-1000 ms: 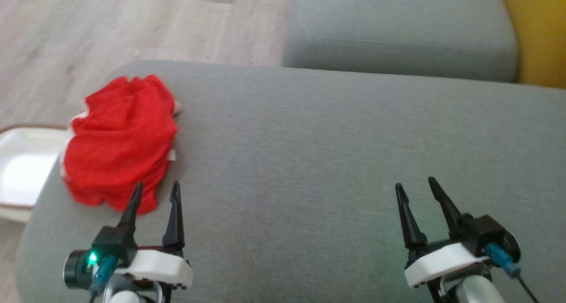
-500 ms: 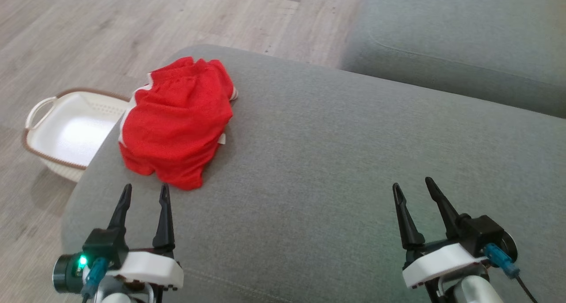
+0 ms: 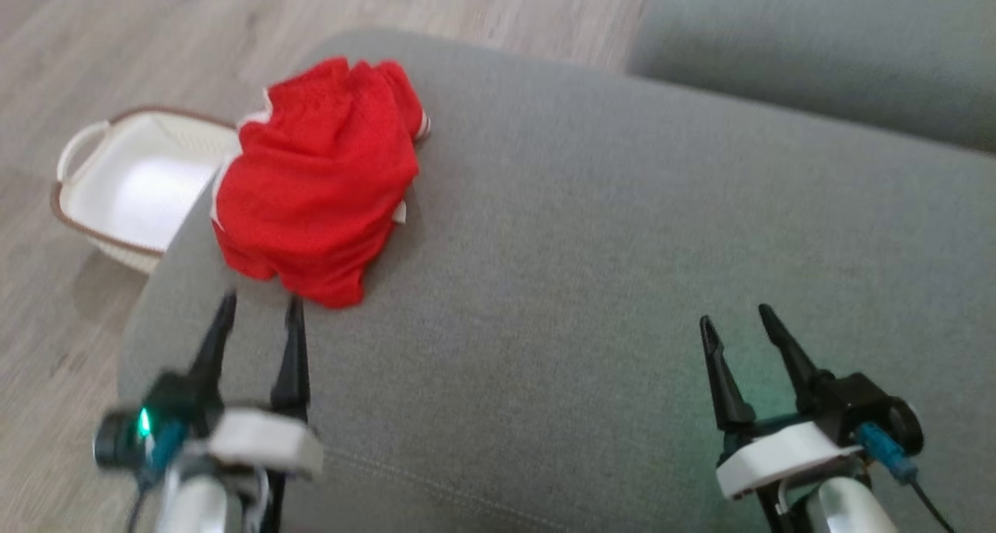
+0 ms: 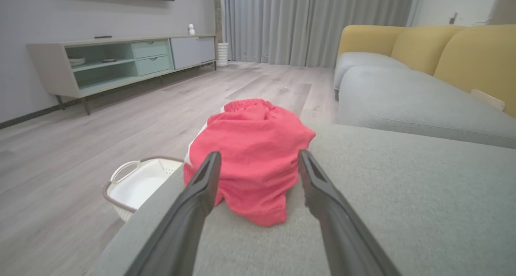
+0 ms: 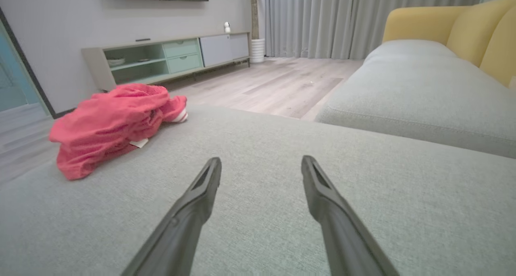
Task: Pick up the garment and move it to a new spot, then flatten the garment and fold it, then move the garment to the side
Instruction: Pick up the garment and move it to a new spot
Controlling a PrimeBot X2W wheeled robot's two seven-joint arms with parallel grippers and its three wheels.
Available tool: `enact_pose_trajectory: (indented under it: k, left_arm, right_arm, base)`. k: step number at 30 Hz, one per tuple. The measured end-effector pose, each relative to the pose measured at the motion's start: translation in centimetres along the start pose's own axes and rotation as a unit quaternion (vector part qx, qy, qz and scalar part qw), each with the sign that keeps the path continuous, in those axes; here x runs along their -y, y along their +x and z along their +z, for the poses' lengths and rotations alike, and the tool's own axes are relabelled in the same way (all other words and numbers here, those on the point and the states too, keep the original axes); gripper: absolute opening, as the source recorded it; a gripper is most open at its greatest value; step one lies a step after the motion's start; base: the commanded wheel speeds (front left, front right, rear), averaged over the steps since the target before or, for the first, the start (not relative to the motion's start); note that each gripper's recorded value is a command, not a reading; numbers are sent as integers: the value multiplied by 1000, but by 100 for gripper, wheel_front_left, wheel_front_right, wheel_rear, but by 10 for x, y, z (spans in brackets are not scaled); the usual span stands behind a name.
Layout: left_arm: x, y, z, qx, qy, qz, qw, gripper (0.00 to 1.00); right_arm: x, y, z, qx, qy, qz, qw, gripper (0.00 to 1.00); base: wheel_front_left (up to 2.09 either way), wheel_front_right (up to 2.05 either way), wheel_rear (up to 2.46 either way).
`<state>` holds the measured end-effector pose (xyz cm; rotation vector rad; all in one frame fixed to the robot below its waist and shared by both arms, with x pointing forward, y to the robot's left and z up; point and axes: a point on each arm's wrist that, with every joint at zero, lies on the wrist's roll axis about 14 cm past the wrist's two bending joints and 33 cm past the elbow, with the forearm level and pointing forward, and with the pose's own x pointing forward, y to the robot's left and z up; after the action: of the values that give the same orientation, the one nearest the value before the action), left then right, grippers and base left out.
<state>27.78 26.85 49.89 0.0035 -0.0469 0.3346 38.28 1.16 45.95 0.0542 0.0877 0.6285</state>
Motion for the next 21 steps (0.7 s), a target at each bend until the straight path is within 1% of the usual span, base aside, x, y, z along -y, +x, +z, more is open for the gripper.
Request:
enact_pose_trajectory:
  k: [3, 6, 8, 9, 11, 12, 15, 18, 19, 21]
  left_arm:
    - [7, 33, 14, 16, 8, -27, 999, 100]
    - [5, 78, 41, 40, 27, -43, 998, 100]
    - [0, 109, 53, 34, 55, -50, 997, 100]
    - [-1, 124, 55, 22, 61, -53, 997, 100]
    - [-1, 150, 49, -20, 60, -57, 996, 100]
    - [0, 162, 42, -47, 51, -59, 996, 100]
    - [3, 191, 15, -127, 31, -61, 990, 100]
    - [-1, 210, -11, -194, 21, -50, 980, 100]
    - [-6, 218, -29, -233, 30, -43, 971, 100]
    - [-9, 223, -48, -271, 37, -36, 961, 100]
  right_arm:
    - [10, 6, -11, -13, -6, -7, 1000, 100]
    - [20, 14, -23, -26, -12, -13, 1000, 100]
    - [28, 21, -29, -31, -15, -18, 999, 100]
    - [33, 23, -31, -32, -17, -22, 999, 100]
    - [42, 29, -35, -33, -21, -31, 999, 100]
    - [47, 32, -37, -33, -21, -35, 999, 100]
    - [60, 39, -47, -40, -23, -43, 998, 100]
    - [72, 45, -57, -47, -25, -49, 997, 100]
    - [80, 49, -64, -51, -27, -53, 997, 100]
    - [87, 52, -70, -55, -30, -55, 997, 100]
  base:
    - [0, 0, 0]
    - [0, 0, 0]
    - [0, 0, 0]
    - [0, 0, 0]
    - [0, 0, 0]
    - [0, 0, 0]
    - [0, 0, 0]
    - [0, 0, 0]
    - [0, 0, 0]
    - [0, 0, 0]
